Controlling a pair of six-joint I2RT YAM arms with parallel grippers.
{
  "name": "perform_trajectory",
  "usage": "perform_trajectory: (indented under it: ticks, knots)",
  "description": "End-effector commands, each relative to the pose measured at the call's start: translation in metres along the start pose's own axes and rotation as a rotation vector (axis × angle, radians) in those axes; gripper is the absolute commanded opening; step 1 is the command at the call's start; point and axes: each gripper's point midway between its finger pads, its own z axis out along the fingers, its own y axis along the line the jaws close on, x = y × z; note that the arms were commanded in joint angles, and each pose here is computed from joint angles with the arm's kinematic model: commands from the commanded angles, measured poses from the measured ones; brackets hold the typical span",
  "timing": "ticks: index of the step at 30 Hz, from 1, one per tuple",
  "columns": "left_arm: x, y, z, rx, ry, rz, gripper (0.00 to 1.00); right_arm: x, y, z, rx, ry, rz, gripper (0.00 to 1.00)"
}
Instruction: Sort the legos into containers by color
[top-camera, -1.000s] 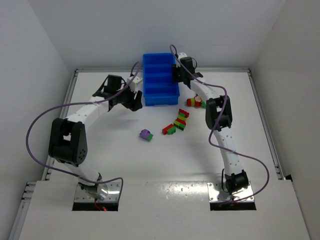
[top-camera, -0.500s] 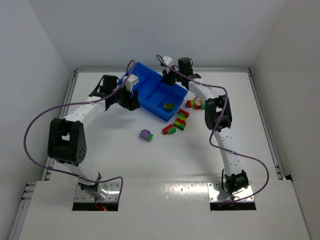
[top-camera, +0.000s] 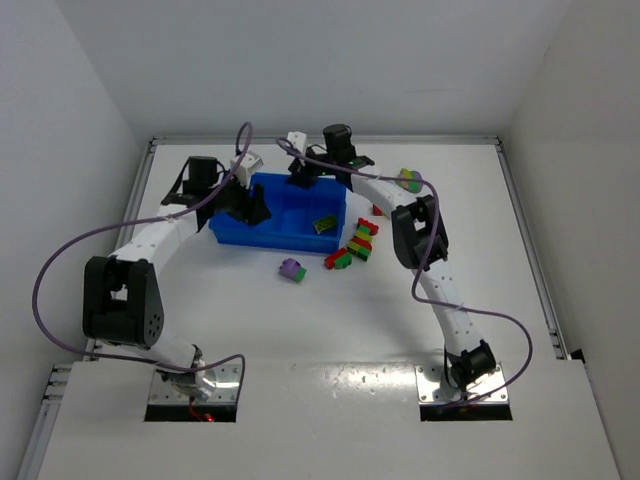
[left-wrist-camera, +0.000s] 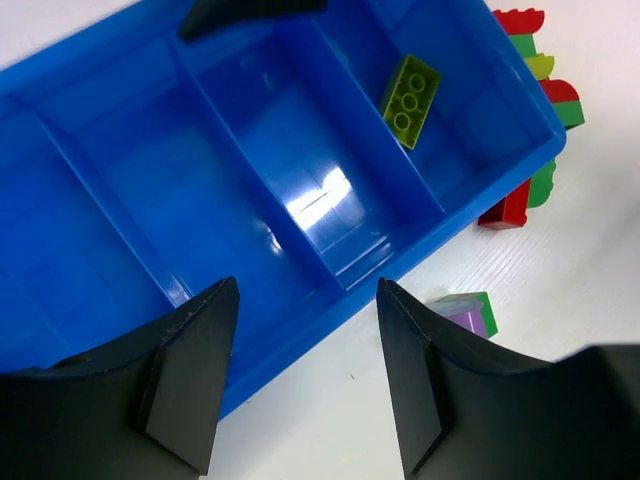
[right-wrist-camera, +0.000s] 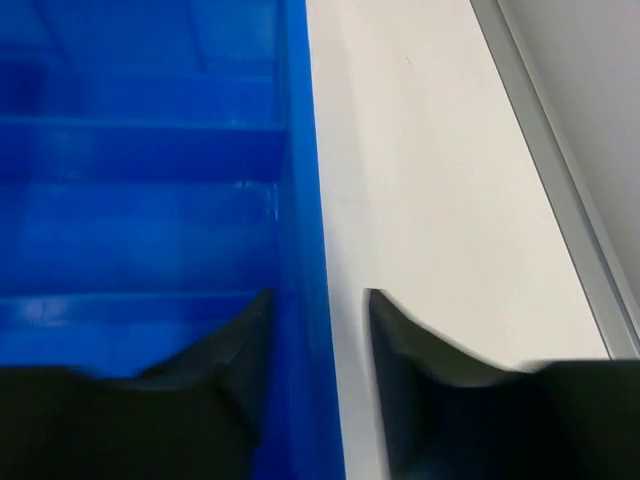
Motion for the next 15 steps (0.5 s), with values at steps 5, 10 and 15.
perform_trajectory:
  ticks: [5, 10, 15]
  knots:
    - [-0.023, -0.002, -0.023, -0.041, -0.132, 0.040, 0.63, -0.043, -0.009, 0.008, 0.026, -0.128, -0.134, 0.66]
    - [-0.020, -0.024, -0.030, 0.060, -0.160, 0.151, 0.63, -0.102, -0.036, -0.034, 0.141, -0.226, 0.097, 0.70]
    - [0.027, -0.062, -0.047, 0.274, -0.033, 0.347, 0.63, -0.148, -0.062, -0.132, 0.256, -0.322, 0.313, 0.70]
